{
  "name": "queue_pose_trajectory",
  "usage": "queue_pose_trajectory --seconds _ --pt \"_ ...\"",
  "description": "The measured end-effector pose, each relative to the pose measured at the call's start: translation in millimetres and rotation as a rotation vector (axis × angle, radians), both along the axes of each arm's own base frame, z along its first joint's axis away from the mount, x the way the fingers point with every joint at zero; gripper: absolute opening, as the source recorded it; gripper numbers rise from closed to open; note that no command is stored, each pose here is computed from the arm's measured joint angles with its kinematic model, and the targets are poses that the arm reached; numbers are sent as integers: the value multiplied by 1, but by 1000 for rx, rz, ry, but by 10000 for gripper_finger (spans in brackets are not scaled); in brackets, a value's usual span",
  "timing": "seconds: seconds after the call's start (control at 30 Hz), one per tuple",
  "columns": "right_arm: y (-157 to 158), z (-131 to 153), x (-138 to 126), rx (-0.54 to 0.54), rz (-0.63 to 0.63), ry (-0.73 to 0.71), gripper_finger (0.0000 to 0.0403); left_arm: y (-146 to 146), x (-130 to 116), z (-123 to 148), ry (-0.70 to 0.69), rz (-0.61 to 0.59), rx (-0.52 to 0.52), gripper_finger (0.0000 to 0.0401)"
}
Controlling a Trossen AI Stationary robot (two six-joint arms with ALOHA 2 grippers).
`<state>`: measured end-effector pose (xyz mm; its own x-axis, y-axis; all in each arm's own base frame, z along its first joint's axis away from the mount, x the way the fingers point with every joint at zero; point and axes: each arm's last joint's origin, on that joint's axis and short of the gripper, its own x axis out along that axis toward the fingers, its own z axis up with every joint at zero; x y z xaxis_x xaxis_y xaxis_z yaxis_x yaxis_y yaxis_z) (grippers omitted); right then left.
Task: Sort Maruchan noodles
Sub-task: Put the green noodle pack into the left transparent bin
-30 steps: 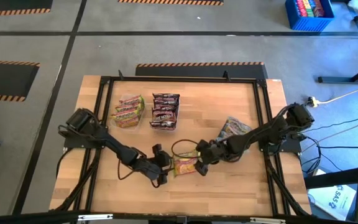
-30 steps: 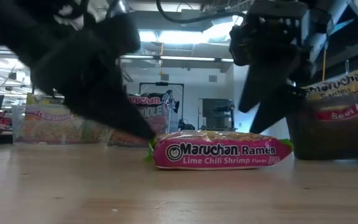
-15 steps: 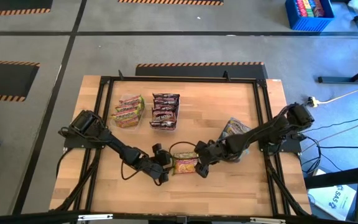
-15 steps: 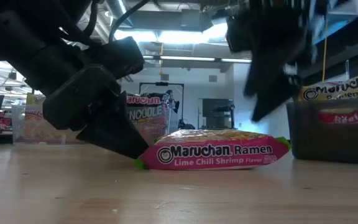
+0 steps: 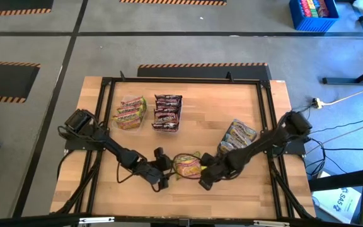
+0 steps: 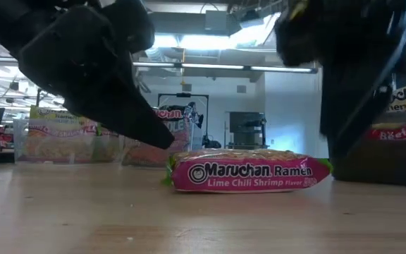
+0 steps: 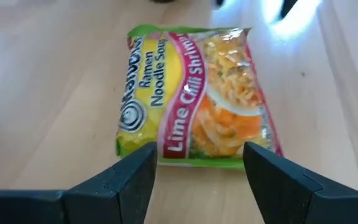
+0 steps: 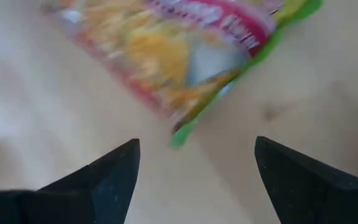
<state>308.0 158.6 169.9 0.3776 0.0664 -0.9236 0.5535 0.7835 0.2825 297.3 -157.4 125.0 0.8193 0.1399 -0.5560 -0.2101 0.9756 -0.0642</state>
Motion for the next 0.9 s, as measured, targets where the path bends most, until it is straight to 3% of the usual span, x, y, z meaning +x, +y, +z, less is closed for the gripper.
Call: queue_pose_trajectory --seconds 0.27,0.57,0.9 --pt "-12 -23 22 -51 13 -48 301 2 1 -4 15 4 13 234" --pt "-11 -19 35 -61 53 -189 301 5 -3 -22 119 34 23 234" --pt "-8 -12 45 -125 60 -335 301 -12 -15 -24 125 -10 95 234"
